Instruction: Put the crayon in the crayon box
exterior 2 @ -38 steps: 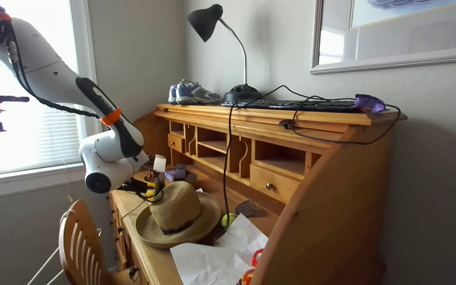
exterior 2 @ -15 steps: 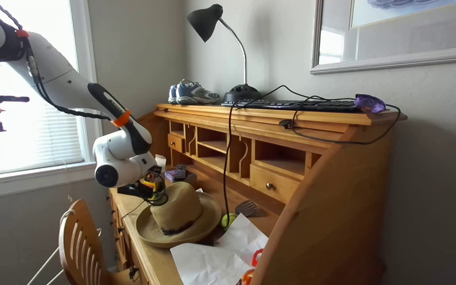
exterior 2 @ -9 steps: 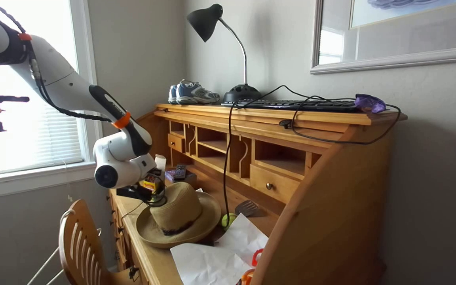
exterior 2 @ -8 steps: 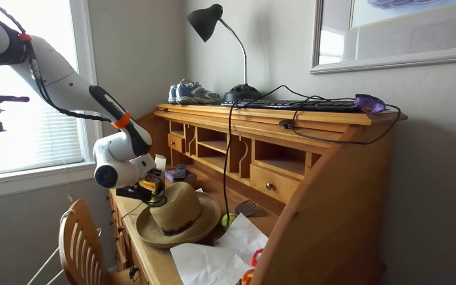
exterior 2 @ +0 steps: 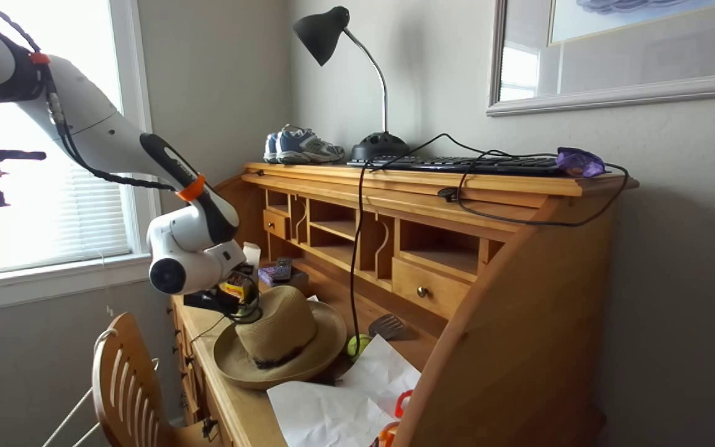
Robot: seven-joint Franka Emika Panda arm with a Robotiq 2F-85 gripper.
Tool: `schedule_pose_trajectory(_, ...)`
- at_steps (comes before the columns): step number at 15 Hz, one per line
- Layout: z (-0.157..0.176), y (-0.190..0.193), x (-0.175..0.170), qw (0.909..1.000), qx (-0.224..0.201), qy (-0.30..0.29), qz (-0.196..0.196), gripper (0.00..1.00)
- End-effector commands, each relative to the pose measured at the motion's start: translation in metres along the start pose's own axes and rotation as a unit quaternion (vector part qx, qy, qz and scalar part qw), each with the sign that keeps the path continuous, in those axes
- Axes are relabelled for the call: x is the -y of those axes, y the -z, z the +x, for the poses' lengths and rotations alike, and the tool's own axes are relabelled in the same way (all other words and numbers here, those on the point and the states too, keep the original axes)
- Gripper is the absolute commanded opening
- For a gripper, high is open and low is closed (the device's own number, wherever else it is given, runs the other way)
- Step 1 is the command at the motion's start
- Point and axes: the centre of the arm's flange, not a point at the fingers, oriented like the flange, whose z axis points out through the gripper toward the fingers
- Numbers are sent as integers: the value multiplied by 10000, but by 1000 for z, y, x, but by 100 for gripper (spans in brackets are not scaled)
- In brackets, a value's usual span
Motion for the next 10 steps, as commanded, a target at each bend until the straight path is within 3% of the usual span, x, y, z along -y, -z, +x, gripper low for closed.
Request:
schedule_pose_trajectory(1,8,9,4,9997,-186,-125,100,0)
schedule_pose_trajectory(10,8,29,1,9990,86,-198,395,0)
